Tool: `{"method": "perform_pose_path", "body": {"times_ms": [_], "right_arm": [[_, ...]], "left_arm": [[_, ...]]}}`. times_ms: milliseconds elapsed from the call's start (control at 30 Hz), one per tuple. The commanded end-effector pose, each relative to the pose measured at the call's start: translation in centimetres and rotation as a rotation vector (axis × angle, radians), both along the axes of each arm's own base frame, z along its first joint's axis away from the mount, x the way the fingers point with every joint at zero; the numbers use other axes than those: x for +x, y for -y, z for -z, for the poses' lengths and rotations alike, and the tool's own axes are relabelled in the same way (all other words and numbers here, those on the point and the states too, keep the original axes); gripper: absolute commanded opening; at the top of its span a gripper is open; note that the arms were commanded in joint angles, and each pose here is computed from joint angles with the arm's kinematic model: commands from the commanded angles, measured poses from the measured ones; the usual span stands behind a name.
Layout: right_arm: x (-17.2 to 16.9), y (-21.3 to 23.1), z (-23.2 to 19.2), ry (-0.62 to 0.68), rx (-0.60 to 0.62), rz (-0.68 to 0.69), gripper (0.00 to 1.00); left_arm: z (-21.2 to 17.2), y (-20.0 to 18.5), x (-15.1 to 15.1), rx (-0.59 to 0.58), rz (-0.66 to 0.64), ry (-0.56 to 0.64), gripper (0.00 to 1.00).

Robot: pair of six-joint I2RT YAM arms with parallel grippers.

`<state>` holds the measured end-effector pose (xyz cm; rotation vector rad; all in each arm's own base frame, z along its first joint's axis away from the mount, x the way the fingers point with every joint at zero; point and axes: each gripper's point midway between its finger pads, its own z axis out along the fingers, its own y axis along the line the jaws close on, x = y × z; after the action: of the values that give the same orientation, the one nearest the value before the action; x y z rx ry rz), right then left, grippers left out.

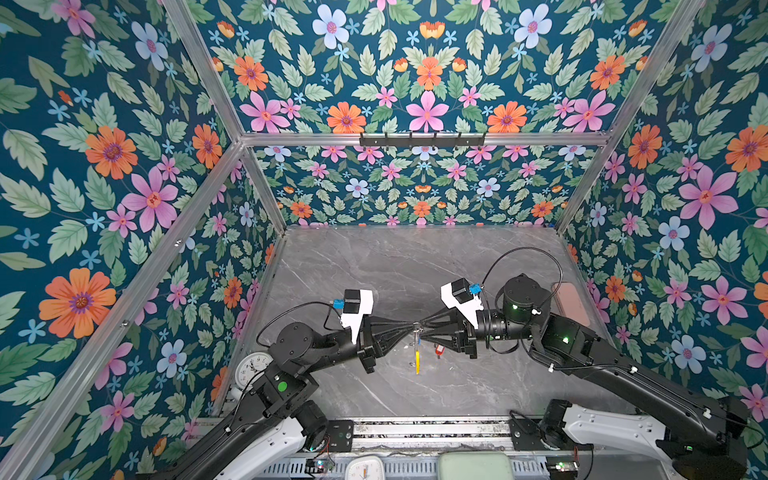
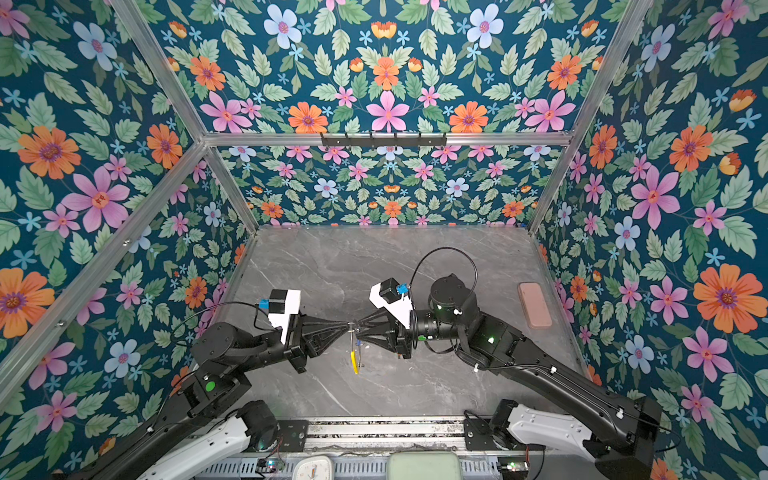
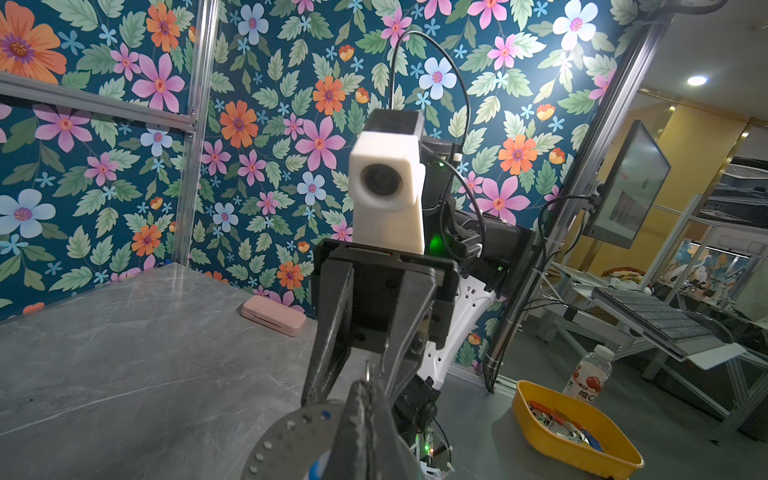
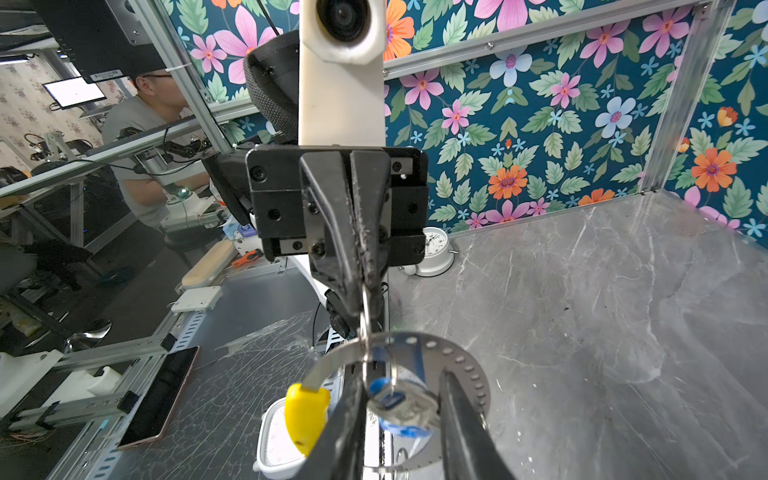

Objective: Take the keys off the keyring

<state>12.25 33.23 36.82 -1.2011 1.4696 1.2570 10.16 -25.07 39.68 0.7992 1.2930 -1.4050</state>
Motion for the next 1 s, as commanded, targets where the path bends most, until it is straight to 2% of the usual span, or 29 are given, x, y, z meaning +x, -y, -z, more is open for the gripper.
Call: {"method": "perform_pose_path", "body": {"times_ms": [0, 100, 167, 333, 500, 533, 667, 700, 867, 967], "right_arm": [[-0.2, -0.2, -0.3, 0.011, 0.013, -0.015, 0.29], [-0.2, -0.4, -0.1, 0.004, 0.010, -0.023, 0.27], [-0.3, -0.4, 0.0, 0.001, 0.009, -0.029, 0.21], [-0.4, -0.8, 0.6, -0.020, 0.001, -0.039, 0.16], [-0.5, -0.9, 1.2, -0.035, -0.015, -0.041, 0.15], [-0.5, -0.7, 1.3, -0.033, -0.020, -0.035, 0.17], [-0.6, 0.8, 1.3, -0.005, -0.038, 0.017, 0.39], [-0.4, 1.3, 1.2, 0.001, -0.035, 0.037, 0.42], [0.4, 3.2, -3.5, -0.006, 0.129, 0.049, 0.47], [0.3, 2.3, -4.7, -0.015, 0.153, -0.014, 0.47]], "left_arm": [[-1.4, -0.2, -0.3, -0.048, 0.008, 0.036, 0.00], [-1.5, -0.2, -0.2, -0.050, 0.006, 0.036, 0.00], [-1.6, -0.2, -0.1, -0.056, -0.001, 0.037, 0.00], [-2.0, -0.3, 0.0, -0.080, -0.003, 0.045, 0.00], [-2.0, 0.1, -0.2, -0.081, 0.019, 0.048, 0.00], [-1.9, 0.1, -0.1, -0.076, 0.017, 0.051, 0.00], [-1.5, 0.0, -0.2, -0.057, 0.008, 0.062, 0.00], [-1.4, -0.1, -0.3, -0.055, 0.009, 0.064, 0.00], [-1.2, 0.0, -0.3, -0.055, 0.011, 0.068, 0.00], [-1.3, 0.0, -0.4, -0.064, 0.018, 0.072, 0.00]]}}
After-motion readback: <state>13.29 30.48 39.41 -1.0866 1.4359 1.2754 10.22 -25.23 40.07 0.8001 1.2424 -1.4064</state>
